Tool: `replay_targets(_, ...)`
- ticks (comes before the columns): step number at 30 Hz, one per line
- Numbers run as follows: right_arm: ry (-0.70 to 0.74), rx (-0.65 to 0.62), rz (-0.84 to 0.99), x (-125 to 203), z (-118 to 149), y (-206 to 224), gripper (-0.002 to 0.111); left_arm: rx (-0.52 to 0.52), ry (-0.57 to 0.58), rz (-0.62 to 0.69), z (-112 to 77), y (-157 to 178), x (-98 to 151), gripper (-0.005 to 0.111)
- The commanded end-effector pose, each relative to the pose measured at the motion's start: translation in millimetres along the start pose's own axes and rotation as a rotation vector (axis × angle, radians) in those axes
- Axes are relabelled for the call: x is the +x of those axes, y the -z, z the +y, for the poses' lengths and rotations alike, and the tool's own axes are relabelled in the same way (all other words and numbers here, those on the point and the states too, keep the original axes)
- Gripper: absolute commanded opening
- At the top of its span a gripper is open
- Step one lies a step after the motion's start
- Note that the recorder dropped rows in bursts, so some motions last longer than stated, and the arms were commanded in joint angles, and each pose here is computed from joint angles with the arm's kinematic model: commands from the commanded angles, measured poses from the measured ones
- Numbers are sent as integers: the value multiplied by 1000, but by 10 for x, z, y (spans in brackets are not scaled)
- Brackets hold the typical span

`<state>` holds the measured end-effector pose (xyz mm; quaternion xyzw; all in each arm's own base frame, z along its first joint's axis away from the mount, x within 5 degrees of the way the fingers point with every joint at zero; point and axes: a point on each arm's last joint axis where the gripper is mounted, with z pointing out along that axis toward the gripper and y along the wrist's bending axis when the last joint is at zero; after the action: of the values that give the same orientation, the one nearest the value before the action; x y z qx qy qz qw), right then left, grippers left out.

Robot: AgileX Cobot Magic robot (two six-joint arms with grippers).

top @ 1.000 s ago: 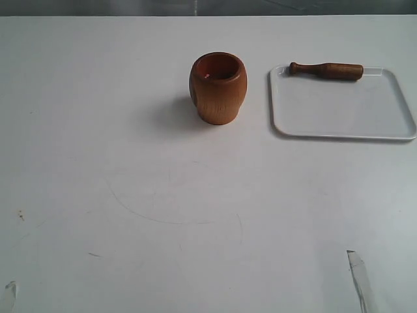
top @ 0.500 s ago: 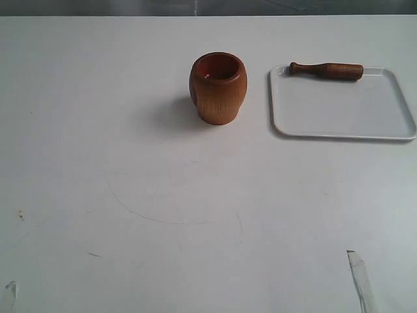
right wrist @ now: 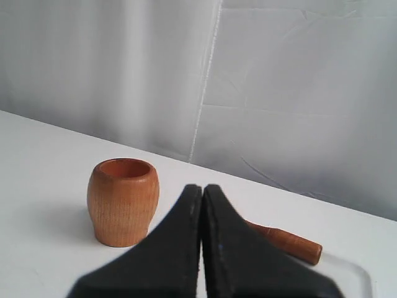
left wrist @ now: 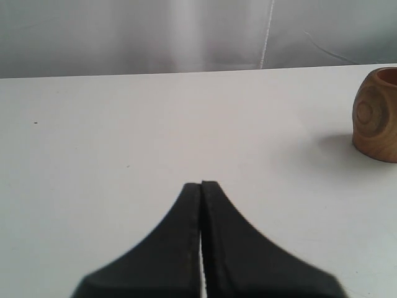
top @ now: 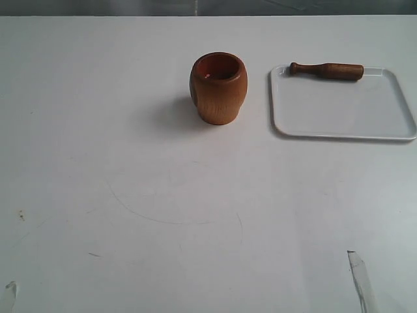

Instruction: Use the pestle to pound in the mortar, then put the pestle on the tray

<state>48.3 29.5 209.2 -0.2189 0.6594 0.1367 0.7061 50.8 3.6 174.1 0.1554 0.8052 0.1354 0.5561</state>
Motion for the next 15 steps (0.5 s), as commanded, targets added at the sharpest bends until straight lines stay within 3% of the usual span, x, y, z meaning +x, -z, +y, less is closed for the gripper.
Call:
replay_targets(1,22,-1,-1,7,0,1,0,8,12,-7,-6,0,-4,0)
replay_targets(7,92,45,-24,-16,-40,3,0,8,12,-7,-6,0,-4,0)
replay_targets(15,-115,69,53,60,-61,5,0,8,12,-7,-6,0,-4,0)
